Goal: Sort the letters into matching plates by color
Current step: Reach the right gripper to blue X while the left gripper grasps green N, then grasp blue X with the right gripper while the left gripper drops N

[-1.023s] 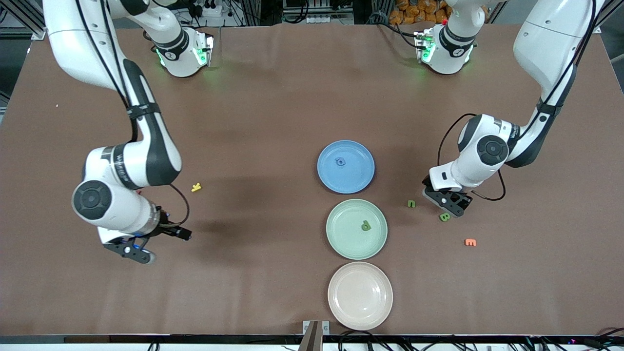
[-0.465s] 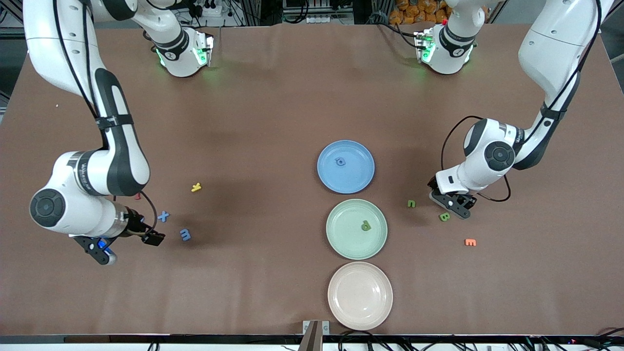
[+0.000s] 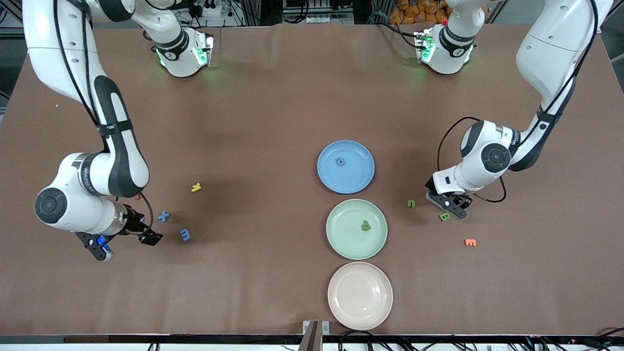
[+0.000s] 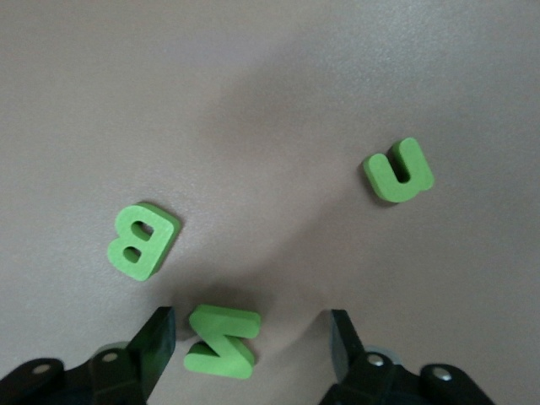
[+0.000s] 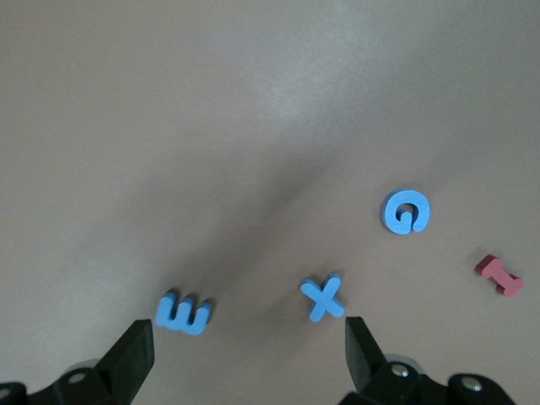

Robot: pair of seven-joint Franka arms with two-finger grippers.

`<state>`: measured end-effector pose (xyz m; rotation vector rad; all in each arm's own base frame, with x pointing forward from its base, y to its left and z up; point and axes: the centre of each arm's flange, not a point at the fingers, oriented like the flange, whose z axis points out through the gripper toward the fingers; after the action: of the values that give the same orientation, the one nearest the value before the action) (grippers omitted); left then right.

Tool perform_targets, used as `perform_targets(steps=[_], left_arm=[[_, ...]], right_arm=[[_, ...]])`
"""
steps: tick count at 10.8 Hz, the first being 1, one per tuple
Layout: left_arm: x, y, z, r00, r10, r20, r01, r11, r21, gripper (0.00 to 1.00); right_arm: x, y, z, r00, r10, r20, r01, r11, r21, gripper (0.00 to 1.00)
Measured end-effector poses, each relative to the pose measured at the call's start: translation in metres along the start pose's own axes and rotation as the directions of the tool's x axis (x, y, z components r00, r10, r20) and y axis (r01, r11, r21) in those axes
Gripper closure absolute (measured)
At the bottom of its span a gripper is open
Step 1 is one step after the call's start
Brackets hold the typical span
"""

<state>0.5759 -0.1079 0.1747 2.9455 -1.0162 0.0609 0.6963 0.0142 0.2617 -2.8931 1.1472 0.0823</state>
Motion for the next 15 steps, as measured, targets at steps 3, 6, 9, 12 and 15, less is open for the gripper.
perform_targets(steps=[3, 6, 9, 12, 15], left_arm=[[0.000, 0.001, 0.002, 1.000, 0.001, 0.001, -0.001, 1.000, -0.003, 0.25], [0.004, -0.003, -0.003, 1.000, -0.002, -0.010, 0.002, 1.000, 0.004, 0.62], [0.004, -0.002, -0.004, 1.000, -0.001, -0.011, 0.001, 1.000, 0.005, 0.67], [0.005, -0.003, -0.005, 1.000, -0.002, -0.015, 0.002, 1.000, 0.007, 0.67], [0.026, -0.011, -0.027, 0.998, 0.001, -0.070, 0.002, 0.999, 0.032, 0.67]], right_arm=[[-0.003, 0.014, 0.026, 1.000, 0.017, -0.013, -0.017, 1.000, 0.003, 0.00], [-0.009, 0.028, 0.052, 0.999, 0.030, -0.044, -0.030, 0.999, 0.018, 0.00], [-0.017, 0.040, 0.065, 0.998, 0.036, -0.056, -0.034, 0.999, 0.023, 0.00], [-0.022, 0.044, 0.066, 0.997, 0.036, -0.062, -0.034, 0.999, 0.029, 0.00], [-0.029, 0.049, 0.078, 0.997, 0.024, -0.072, -0.022, 0.999, 0.034, 0.11]])
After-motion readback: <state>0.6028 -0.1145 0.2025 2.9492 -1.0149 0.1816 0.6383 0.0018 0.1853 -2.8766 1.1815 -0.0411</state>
